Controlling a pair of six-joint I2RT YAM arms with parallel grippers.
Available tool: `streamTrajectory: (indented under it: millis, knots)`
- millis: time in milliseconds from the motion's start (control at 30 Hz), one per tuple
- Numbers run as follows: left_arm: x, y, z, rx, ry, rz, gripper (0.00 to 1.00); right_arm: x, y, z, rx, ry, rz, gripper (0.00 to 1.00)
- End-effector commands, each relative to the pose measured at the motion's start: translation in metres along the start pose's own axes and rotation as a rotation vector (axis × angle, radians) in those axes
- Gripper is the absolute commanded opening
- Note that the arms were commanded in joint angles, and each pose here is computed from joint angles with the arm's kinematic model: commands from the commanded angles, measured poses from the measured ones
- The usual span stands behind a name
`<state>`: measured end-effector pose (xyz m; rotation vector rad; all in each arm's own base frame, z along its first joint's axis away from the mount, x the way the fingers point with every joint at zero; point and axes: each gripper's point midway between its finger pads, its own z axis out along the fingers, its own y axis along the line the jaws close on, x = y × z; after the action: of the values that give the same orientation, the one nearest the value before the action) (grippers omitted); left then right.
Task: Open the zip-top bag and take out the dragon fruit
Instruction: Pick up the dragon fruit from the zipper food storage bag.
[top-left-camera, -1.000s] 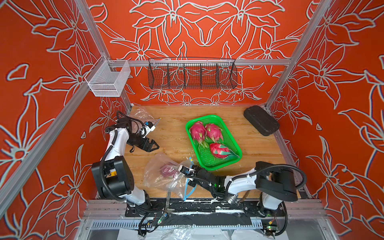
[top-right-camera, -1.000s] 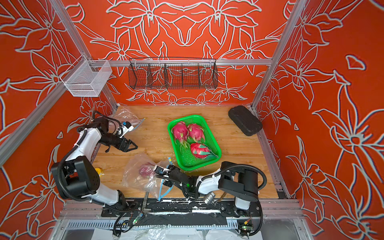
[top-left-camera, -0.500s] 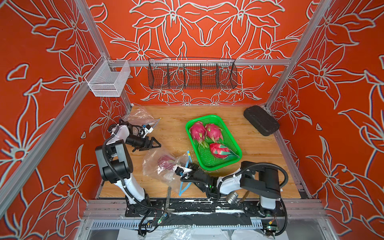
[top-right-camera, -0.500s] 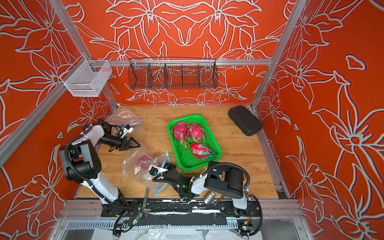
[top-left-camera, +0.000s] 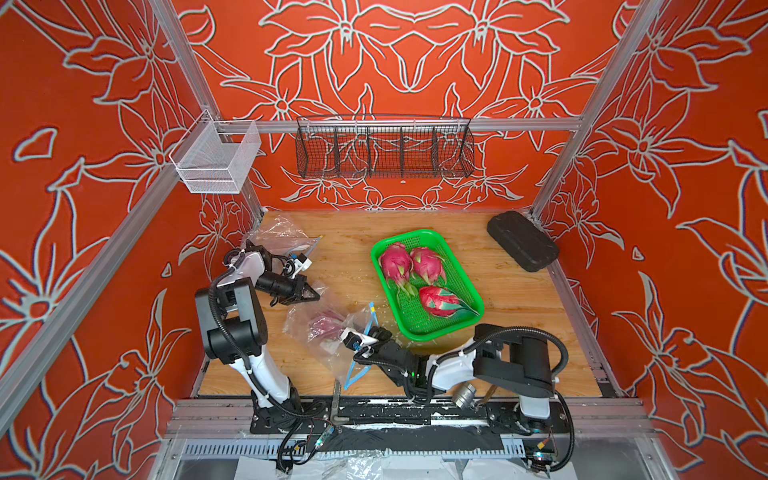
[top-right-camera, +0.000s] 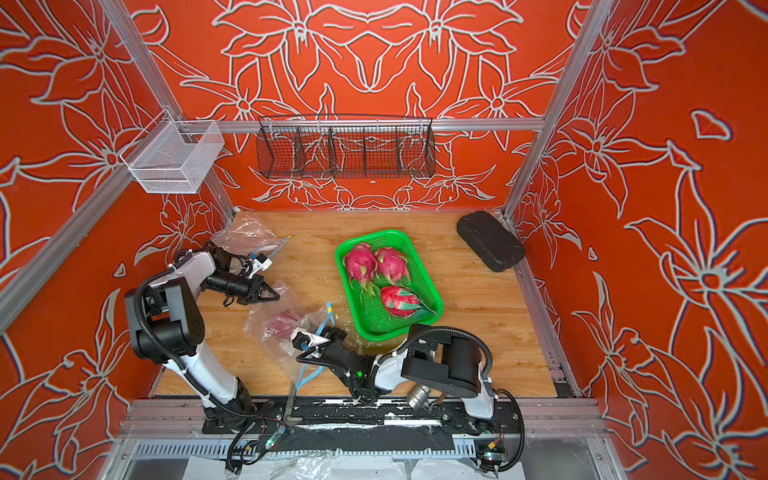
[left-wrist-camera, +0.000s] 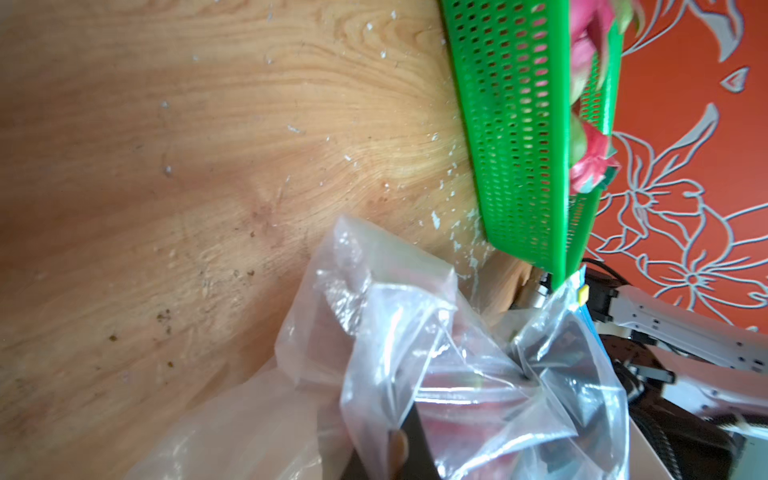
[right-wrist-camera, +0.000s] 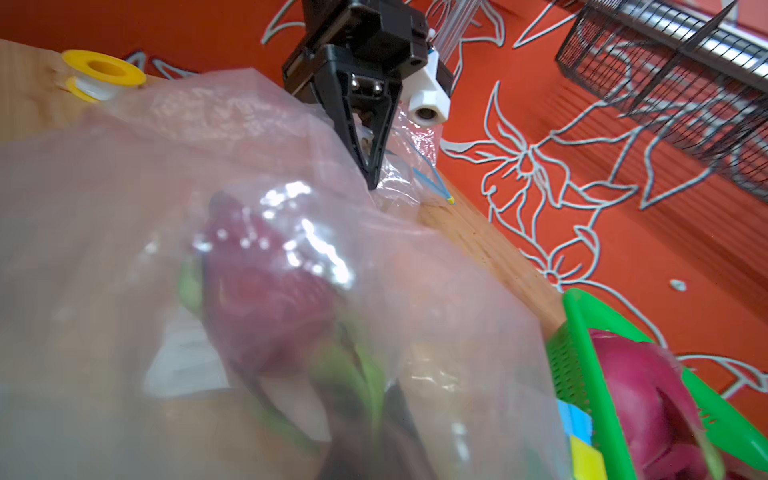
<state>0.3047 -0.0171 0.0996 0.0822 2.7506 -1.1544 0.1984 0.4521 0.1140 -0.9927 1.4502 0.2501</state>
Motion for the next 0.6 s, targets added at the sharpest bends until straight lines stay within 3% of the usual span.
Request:
streamTrajectory:
  millis: [0,100,233,467,567]
  knots:
    - [-0.015,0.041,0.007,-0.202,-0.021,0.039,0.0,0.005,0.021,-0.01,-0.096,0.035,0.145,0.12]
    - [-0.02,0.068,0.01,-0.358,-0.024,0.055,0.0,0.017,0.034,-0.017,-0.18,0.086,0.237,0.25]
    - [-0.023,0.077,0.009,-0.453,-0.005,0.08,0.0,0.031,0.043,-0.034,-0.256,0.116,0.318,0.41]
    - [-0.018,0.079,0.011,-0.521,0.041,0.118,0.0,0.033,0.044,-0.043,-0.281,0.122,0.329,0.43]
    - [-0.017,0.081,0.011,-0.528,0.049,0.119,0.0,0.029,0.045,-0.035,-0.277,0.124,0.333,0.39]
